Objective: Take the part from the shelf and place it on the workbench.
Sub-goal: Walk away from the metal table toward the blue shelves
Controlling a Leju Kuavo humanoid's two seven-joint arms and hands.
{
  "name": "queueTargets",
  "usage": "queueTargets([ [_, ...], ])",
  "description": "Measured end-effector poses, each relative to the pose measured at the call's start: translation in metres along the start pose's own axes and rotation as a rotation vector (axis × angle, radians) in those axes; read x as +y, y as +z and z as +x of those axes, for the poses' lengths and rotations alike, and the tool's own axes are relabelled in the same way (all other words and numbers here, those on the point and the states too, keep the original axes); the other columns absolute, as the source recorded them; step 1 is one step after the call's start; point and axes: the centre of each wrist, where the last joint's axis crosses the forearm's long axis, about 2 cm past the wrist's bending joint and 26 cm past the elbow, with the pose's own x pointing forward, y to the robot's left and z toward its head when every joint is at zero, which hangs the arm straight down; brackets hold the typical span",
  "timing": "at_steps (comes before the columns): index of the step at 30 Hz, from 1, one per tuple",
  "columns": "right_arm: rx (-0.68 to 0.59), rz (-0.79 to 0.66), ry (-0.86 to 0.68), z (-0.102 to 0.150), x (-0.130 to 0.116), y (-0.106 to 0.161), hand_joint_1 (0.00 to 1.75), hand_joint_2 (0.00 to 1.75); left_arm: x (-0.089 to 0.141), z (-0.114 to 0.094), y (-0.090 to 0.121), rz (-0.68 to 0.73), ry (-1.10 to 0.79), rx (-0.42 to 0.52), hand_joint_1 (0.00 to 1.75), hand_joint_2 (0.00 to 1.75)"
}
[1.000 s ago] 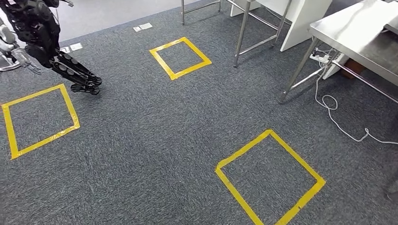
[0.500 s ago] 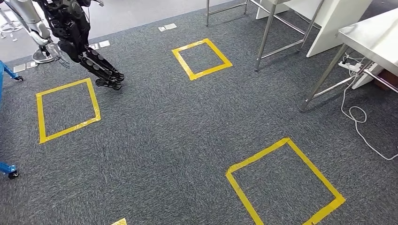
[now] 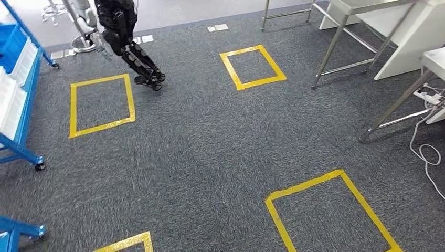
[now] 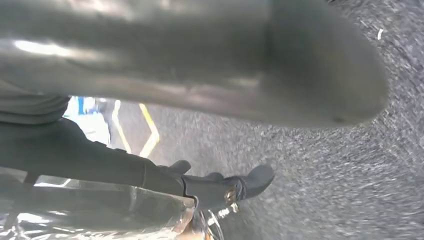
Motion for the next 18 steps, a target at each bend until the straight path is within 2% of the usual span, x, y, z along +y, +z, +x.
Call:
queueTargets([
  [7,0.023,0.01,0.032,-0.0036,0.0007,-0.0002,0.0,0.0,-0.0021,-0.001,0.0009,0.002,0.028,0.033,0.0,0.0],
  [18,-0.113,0.002,0.125,0.0007,0.0027,0.0016,0.0,0.0,-0.0049,-0.0062,0.0024,0.003,0.073,0.111,0.0,0.0],
])
